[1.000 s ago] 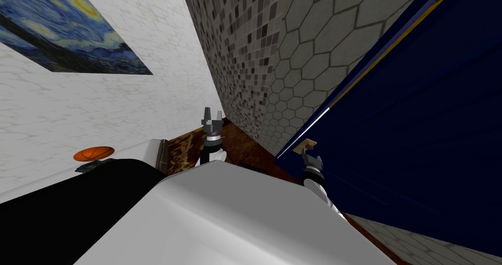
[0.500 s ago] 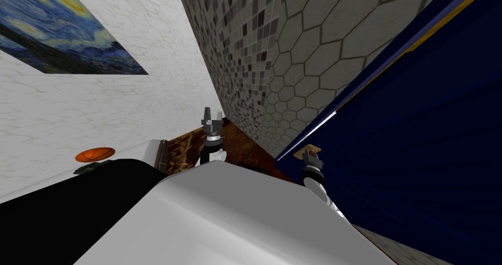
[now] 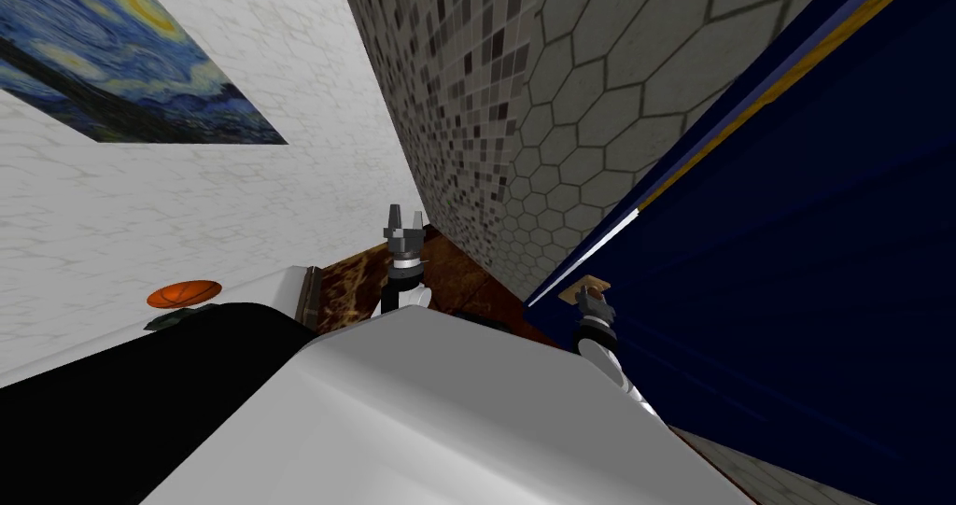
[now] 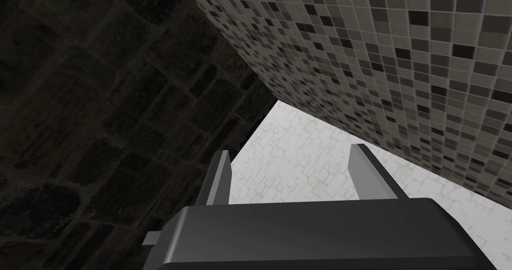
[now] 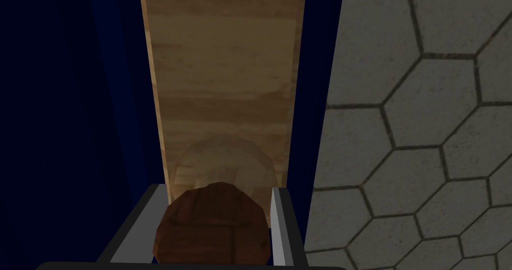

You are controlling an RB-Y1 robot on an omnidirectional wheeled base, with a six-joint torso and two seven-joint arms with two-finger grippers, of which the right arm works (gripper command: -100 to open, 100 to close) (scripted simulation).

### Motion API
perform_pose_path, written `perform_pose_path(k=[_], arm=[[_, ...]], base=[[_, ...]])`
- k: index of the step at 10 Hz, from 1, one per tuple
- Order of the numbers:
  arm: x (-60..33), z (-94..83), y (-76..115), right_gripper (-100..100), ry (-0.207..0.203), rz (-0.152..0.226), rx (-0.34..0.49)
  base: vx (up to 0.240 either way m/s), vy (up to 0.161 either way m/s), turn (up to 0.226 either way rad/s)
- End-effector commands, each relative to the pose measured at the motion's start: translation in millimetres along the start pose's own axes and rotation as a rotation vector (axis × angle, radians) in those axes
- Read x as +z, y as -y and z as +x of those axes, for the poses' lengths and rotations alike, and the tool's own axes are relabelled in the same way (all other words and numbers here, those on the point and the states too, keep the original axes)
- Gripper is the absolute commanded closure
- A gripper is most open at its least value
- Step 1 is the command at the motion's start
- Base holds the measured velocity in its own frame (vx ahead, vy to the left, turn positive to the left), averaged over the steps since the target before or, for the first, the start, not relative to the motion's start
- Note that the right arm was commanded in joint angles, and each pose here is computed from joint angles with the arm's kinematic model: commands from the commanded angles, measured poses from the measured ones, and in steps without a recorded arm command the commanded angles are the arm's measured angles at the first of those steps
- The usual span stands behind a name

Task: Pull the door open

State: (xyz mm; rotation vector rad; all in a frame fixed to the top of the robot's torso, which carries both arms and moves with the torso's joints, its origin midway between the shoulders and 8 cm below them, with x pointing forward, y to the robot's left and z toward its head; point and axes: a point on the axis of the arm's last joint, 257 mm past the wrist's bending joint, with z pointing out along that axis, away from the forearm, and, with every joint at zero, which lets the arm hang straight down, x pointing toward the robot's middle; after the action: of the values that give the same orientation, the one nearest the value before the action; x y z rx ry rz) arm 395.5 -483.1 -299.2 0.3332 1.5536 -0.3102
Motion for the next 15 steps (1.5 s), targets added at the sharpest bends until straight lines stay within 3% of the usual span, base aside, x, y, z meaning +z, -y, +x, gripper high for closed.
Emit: perform_pose_path(k=[1,5,15], arm=[[1.9,7.6,1.7,100,-0.030,0.012,0.055],[6.1,30.4,3.2,100,-0.116,0.045,0.229],[7.8,66.2,-1.6,100,-0.248,0.107,0.554]], base=[[-0.024,-0.004,0.004],[-0.052,-0.006,0.005],[-0.037,-0.004,0.001]])
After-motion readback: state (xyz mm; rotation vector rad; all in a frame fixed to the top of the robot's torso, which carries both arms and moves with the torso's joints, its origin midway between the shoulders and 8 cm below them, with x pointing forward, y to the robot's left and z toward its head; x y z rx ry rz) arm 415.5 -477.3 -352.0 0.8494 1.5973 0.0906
